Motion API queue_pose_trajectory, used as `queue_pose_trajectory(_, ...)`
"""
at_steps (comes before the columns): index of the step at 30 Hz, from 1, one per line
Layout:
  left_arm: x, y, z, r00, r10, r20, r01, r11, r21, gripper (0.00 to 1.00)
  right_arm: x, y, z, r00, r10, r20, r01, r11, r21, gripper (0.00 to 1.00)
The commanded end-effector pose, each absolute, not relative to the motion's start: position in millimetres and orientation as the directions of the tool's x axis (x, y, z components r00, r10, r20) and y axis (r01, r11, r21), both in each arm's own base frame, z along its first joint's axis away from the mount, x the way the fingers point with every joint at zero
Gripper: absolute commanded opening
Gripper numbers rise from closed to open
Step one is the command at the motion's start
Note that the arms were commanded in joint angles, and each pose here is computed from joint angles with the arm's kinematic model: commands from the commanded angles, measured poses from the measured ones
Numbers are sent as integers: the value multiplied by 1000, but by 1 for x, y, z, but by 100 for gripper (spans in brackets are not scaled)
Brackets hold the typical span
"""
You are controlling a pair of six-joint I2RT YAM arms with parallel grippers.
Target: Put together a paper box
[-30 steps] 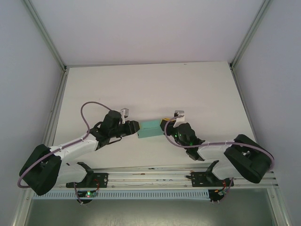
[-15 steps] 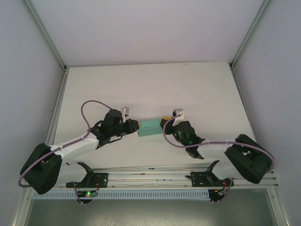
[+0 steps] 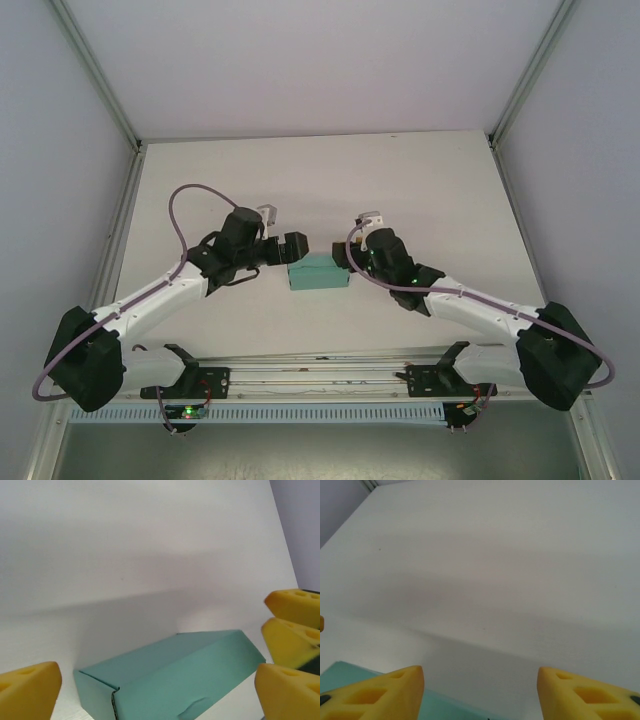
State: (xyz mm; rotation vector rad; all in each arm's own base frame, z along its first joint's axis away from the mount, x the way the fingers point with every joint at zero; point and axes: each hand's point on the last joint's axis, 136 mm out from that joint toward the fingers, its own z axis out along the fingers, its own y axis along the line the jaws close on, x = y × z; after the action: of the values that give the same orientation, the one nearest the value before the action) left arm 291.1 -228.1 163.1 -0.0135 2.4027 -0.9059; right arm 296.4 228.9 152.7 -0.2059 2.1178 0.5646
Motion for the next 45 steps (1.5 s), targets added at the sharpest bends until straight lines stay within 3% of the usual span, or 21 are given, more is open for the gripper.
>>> queue_pose_trajectory(1, 292, -211, 157, -846, -177, -503, 141, 835, -532, 100, 295, 220, 159, -581, 31, -814, -353, 891, 286, 63)
queue_pose_trajectory(7, 276, -200, 136, -875, -176, -451, 94, 852, -514, 97, 279, 210, 132, -665, 38, -746, -327, 883, 337, 59)
queue_pose_trajectory(13, 260, -196, 113, -907, -191, -375, 43, 844, -534, 73, 266, 210, 105, -730, 52, -682, -297, 874, 385, 56)
queue_pose_trajectory(17, 252, -196, 101, -916, -201, -346, 28, 831, -556, 67, 262, 210, 94, -738, 67, -671, -292, 865, 408, 56)
queue_pose_trajectory(25, 243, -202, 82, -925, -232, -300, 6, 782, -624, 62, 247, 222, 62, -756, -23, -654, -380, 829, 410, 53)
queue_pose_trajectory(32, 234, -206, 62, -942, -240, -235, -32, 761, -647, 32, 228, 232, 17, -773, -144, -618, -443, 820, 363, 48)
queue_pose_trajectory(36, 227, -201, 50, -949, -237, -206, -58, 778, -626, 21, 240, 232, 37, -756, -77, -650, -405, 835, 372, 53)
queue_pose_trajectory(45, 217, -189, 35, -948, -226, -224, -53, 806, -590, 20, 272, 219, 121, -670, 163, -724, -306, 828, 470, 66)
